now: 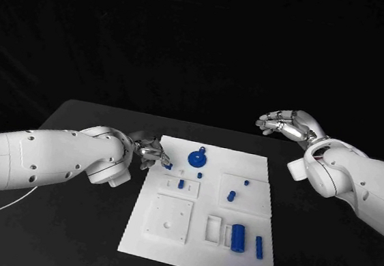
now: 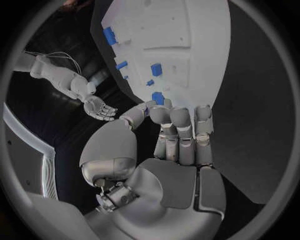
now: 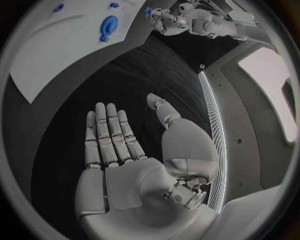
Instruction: Assemble the parts on the task board
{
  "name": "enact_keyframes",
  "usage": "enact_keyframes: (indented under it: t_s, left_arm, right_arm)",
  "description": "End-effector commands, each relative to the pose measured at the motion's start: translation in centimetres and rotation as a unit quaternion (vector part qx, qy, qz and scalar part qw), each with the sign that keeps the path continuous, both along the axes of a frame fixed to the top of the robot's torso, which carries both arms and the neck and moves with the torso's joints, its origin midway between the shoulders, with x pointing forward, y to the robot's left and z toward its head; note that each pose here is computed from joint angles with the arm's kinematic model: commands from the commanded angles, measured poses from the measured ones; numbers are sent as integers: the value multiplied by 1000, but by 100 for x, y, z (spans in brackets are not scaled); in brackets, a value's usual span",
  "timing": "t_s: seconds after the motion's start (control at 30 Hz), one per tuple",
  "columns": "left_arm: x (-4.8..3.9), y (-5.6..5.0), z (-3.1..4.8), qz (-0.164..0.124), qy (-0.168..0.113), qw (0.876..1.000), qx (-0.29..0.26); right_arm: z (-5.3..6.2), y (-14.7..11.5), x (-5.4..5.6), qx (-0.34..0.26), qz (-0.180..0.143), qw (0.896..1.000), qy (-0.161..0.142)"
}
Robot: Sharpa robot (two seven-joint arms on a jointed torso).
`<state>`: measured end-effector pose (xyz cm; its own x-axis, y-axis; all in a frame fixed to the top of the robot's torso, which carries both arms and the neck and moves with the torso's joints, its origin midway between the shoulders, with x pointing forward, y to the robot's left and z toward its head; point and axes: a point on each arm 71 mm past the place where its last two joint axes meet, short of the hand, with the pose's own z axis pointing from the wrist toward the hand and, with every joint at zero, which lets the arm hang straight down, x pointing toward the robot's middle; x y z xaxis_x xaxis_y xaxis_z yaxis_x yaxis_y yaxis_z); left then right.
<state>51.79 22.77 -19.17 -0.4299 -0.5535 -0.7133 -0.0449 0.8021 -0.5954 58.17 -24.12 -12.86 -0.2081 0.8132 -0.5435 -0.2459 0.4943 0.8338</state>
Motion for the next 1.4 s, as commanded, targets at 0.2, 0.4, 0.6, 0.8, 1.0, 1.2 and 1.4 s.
enact_keyframes:
  t_s: [0.2, 0.4, 0.6, 0.8, 1.0, 1.2, 1.4]
  left_arm:
    - [-68, -72, -89, -12, -5, 999, 33]
    - [-86, -98, -138, -17, -5, 998, 52]
    - [-99, -117, -190, -27, 1, 997, 75]
    - [-100, -127, -207, -29, 2, 996, 85]
    - [-103, -127, -225, -30, 5, 995, 96]
    - [-107, -156, -237, -35, 8, 994, 99]
    - [-92, -170, -237, -32, 5, 994, 99]
  right_arm:
    - [6, -10, -1, 2, -1, 1000, 2]
    - [8, -13, -4, 2, -2, 1000, 1]
    - [9, -25, -6, 2, -3, 1000, 1]
    - [9, -23, -7, 2, -3, 1000, 1]
    - [10, -23, -7, 2, -2, 1000, 0]
    - [10, -20, -7, 2, -2, 1000, 0]
    - [11, -20, -8, 2, -4, 1000, 0]
